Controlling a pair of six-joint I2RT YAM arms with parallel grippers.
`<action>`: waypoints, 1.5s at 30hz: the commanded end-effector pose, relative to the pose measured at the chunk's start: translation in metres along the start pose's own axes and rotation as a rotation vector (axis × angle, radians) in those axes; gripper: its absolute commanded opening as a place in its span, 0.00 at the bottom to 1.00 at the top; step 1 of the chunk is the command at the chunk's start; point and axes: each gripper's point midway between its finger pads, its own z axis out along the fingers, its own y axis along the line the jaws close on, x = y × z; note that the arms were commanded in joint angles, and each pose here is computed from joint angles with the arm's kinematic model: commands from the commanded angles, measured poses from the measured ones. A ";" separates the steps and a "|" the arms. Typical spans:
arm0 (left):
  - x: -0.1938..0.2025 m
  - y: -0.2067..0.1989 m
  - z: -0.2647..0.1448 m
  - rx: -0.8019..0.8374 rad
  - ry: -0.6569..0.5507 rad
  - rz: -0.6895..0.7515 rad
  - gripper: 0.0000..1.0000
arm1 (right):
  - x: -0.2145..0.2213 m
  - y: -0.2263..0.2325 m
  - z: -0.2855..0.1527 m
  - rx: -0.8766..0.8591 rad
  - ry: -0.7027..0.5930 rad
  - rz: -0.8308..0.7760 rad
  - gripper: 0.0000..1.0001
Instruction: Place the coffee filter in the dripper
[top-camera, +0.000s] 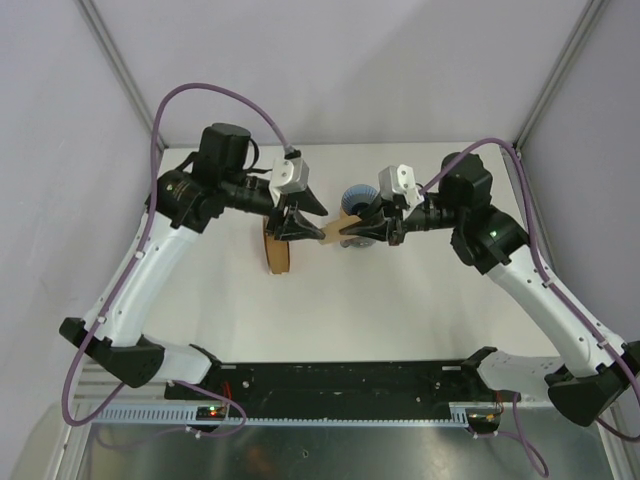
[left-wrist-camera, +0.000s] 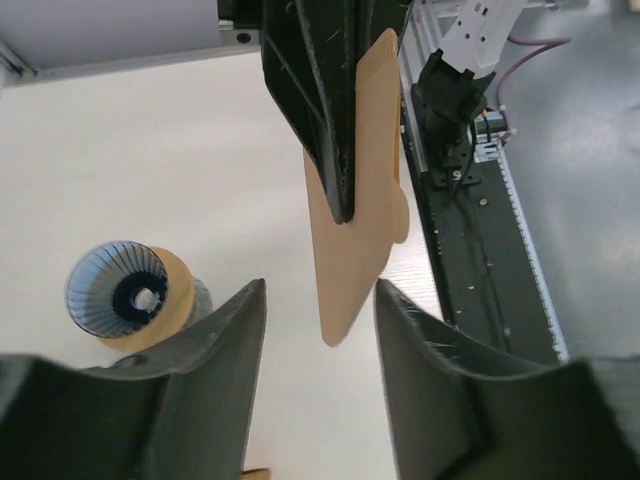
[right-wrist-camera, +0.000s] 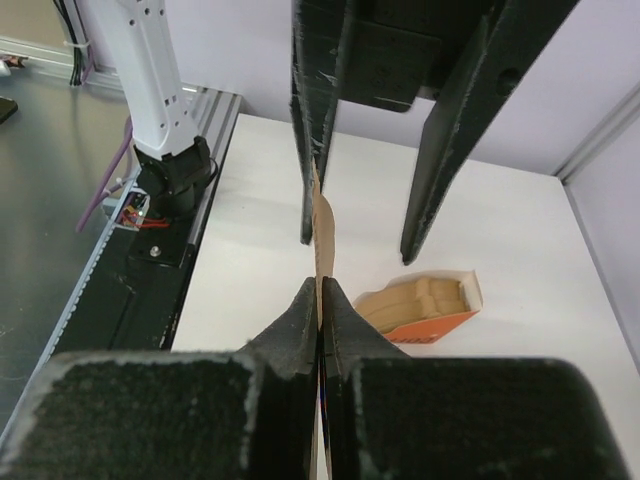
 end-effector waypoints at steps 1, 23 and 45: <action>-0.014 -0.002 0.002 -0.011 -0.024 0.030 0.43 | -0.014 -0.001 0.004 -0.009 -0.042 -0.028 0.00; 0.023 0.085 -0.016 -0.573 0.011 -0.494 0.00 | 0.019 -0.128 -0.078 0.993 0.082 0.263 0.99; 0.063 0.113 -0.038 -0.925 -0.060 -0.900 0.00 | 0.049 -0.088 0.066 0.763 0.039 0.306 0.72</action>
